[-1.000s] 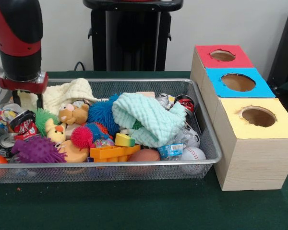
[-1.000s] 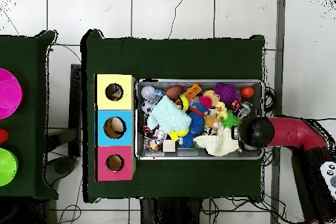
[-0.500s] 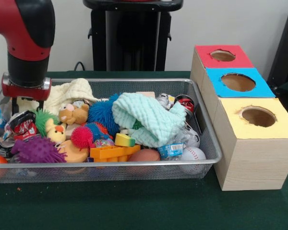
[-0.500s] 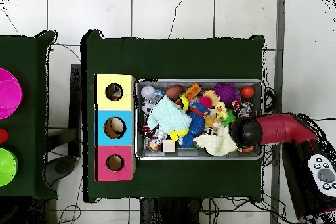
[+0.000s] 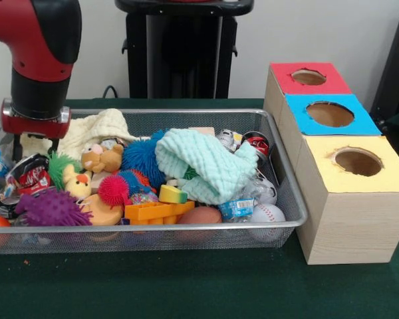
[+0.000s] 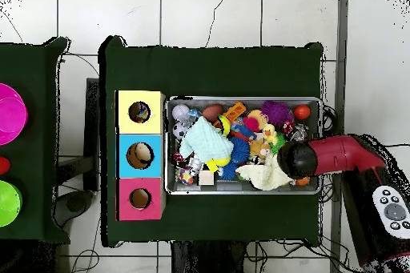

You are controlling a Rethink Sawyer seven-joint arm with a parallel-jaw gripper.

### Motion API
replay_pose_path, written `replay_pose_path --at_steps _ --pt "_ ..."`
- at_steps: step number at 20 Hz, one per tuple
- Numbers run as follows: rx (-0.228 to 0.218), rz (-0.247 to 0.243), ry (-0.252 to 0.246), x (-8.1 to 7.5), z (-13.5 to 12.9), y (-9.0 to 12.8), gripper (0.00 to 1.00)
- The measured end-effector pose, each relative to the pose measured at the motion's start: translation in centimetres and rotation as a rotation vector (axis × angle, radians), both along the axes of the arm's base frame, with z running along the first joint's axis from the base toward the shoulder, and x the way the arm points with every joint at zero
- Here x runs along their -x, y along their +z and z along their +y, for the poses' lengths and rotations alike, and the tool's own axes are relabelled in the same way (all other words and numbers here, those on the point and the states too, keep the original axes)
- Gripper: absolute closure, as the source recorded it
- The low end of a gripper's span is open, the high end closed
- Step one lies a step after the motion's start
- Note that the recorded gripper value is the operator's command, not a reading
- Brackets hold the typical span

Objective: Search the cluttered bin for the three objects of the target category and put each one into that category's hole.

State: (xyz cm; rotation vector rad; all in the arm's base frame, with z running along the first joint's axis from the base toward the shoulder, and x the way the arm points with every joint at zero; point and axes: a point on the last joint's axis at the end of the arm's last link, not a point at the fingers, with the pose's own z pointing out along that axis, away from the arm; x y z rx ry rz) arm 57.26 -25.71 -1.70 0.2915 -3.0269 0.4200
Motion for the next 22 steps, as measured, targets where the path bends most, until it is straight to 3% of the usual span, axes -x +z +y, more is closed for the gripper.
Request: replay_pose_path --at_steps 9,11,15,17,22 --pt "0.037 -0.043 -0.007 -1.4 -1.3 3.1 0.00" --pt "0.037 -0.076 -0.007 -1.9 -1.8 3.7 0.00" --pt "0.005 -0.141 -0.002 -2.3 -2.1 2.8 0.00" --pt "-0.039 -0.179 -0.017 -2.0 -2.2 1.0 0.00" --pt "-0.119 -0.156 -0.096 -0.6 -1.6 -1.7 0.00"
